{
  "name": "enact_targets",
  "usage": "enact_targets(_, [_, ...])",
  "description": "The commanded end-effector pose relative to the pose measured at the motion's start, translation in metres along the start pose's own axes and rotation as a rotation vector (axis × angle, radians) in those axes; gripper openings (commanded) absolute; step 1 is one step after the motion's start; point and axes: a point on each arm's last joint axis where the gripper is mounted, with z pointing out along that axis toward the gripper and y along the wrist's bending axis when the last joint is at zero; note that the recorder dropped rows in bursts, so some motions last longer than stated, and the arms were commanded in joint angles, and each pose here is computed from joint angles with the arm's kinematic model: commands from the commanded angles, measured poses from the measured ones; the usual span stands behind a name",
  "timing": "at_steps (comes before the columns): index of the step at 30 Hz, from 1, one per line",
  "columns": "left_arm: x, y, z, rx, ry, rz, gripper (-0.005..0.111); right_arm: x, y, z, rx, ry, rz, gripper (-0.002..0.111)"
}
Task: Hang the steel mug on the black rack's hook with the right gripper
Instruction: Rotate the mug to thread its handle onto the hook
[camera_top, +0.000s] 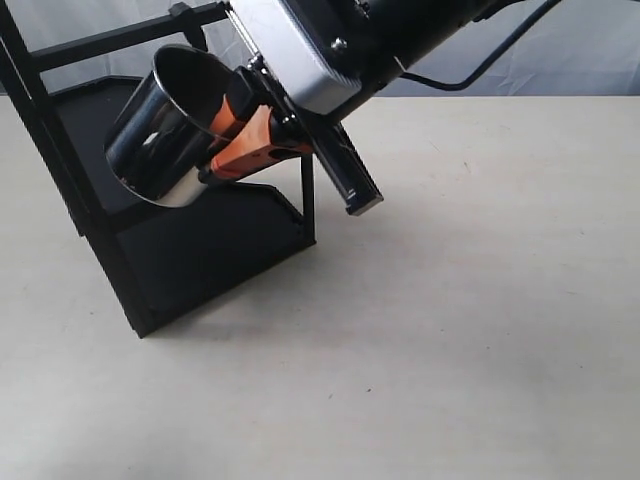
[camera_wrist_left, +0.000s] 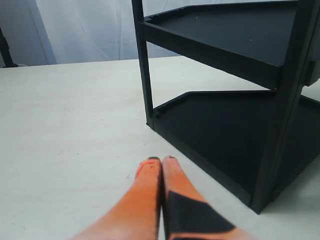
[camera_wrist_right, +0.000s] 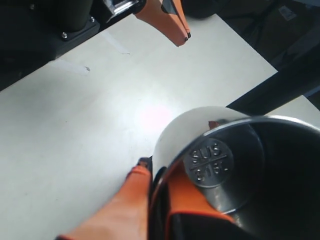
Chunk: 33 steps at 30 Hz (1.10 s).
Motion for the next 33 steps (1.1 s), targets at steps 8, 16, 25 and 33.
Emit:
enact_targets(8, [-0.001, 0.0, 0.0, 0.001, -0.008, 0.0, 0.0, 0.02, 0.005, 0.006, -0.064, 0.086, 0.022, 0.0])
enact_targets(16, [-0.001, 0.0, 0.0, 0.001, -0.008, 0.0, 0.0, 0.027, 0.008, 0.007, -0.097, 0.129, 0.008, 0.0])
enact_targets(25, [-0.001, 0.0, 0.0, 0.001, -0.008, 0.0, 0.0, 0.041, 0.009, 0.018, -0.129, 0.13, 0.039, 0.0])
enact_targets(33, [-0.001, 0.0, 0.0, 0.001, -0.008, 0.0, 0.0, 0.045, 0.012, 0.017, -0.158, 0.173, 0.019, 0.0])
